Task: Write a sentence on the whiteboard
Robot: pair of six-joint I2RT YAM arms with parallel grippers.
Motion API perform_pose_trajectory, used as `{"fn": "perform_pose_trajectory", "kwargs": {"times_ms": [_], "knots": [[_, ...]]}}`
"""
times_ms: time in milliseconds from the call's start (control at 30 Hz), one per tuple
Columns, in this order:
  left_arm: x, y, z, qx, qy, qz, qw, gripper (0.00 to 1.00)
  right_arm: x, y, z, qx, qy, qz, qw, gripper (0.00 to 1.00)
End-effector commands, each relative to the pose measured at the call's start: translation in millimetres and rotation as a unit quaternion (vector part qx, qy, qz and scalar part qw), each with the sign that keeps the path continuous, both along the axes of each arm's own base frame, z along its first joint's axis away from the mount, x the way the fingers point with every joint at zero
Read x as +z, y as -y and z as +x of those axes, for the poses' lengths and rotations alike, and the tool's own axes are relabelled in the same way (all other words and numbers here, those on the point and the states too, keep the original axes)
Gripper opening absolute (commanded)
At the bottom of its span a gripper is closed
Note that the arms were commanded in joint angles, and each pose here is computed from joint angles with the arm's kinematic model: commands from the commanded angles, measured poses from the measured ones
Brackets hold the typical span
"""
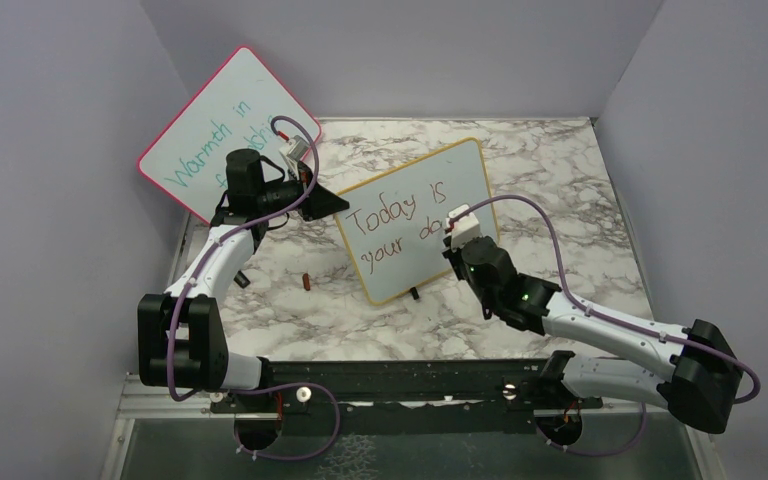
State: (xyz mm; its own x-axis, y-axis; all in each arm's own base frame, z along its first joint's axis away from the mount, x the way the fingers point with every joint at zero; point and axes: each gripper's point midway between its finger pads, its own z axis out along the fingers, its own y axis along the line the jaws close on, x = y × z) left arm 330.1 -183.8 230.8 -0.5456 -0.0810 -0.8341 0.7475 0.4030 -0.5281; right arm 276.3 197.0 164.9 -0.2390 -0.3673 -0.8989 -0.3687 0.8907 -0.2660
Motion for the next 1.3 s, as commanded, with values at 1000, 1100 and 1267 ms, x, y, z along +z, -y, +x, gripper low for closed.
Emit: {"fn": "perform_pose_trajectory", "kwargs": {"times_ms": [1000,1100,1267], "knots": [[-25.3,-8.1,8.2,0.021,-0.013,0.031,0.999,0.0,19.1,5.2,19.8,-0.02,0.04,0.013,0.999,0.0],[-25.4,-8.3,8.2,0.021,-0.013,0.031,0.999,0.0,23.3,3.9,19.5,-0.016,0.041,0.017,0.999,0.01],[-25.8,-8.5,8.5,0.022,-0.014,0.031,0.999,0.0,29.9,1.4,14.2,0.003,0.037,0.021,0.999,0.0]]}}
